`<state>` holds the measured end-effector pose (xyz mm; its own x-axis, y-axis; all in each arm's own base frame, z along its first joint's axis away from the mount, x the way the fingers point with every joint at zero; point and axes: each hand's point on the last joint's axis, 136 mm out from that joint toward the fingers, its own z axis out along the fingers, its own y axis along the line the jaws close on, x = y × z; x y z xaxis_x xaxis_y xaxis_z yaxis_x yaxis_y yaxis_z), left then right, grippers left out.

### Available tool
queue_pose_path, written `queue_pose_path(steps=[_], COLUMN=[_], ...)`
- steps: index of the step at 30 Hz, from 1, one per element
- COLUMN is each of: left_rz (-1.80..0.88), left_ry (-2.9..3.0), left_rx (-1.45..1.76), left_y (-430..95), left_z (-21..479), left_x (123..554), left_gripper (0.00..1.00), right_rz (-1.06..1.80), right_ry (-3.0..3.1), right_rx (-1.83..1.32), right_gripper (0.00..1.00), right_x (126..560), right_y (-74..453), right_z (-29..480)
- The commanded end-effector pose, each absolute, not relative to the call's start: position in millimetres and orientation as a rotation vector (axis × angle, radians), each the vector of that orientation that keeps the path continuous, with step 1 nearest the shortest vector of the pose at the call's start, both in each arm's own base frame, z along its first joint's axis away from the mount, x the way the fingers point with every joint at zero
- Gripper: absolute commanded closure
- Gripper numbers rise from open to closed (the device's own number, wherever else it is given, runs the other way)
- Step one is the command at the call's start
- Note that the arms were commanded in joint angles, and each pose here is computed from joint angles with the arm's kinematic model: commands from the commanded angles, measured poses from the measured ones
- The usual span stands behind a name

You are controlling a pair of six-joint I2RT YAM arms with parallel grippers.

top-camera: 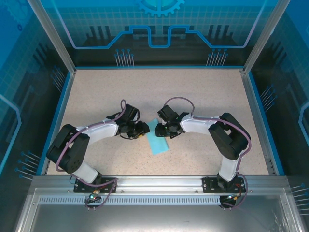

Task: Fold a paper plane with a square sheet of paper (pick it up from the middle)
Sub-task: Fold the square sheet of paper in half at the center of the table.

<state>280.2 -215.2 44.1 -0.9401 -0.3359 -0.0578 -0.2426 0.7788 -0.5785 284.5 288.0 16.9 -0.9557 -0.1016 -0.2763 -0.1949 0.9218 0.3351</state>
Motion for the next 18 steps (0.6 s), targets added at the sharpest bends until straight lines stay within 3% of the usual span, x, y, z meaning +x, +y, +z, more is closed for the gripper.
queue_pose_path(steps=[1,18], left_rz=[-0.895,-0.888], left_ry=[2.843,2.843], left_rx=[-0.453,-0.462], left_y=[-217.9,-218.6], left_z=[38.9,39.1], left_x=[274.1,276.0], left_gripper=[0.64,0.64], right_rz=[0.489,0.463], right_ry=[2.857,2.865], right_rx=[-0.217,-0.195], right_gripper=[0.64,0.64], right_x=[284.2,283.4], right_y=[278.5,270.3], right_z=[2.5,-3.5])
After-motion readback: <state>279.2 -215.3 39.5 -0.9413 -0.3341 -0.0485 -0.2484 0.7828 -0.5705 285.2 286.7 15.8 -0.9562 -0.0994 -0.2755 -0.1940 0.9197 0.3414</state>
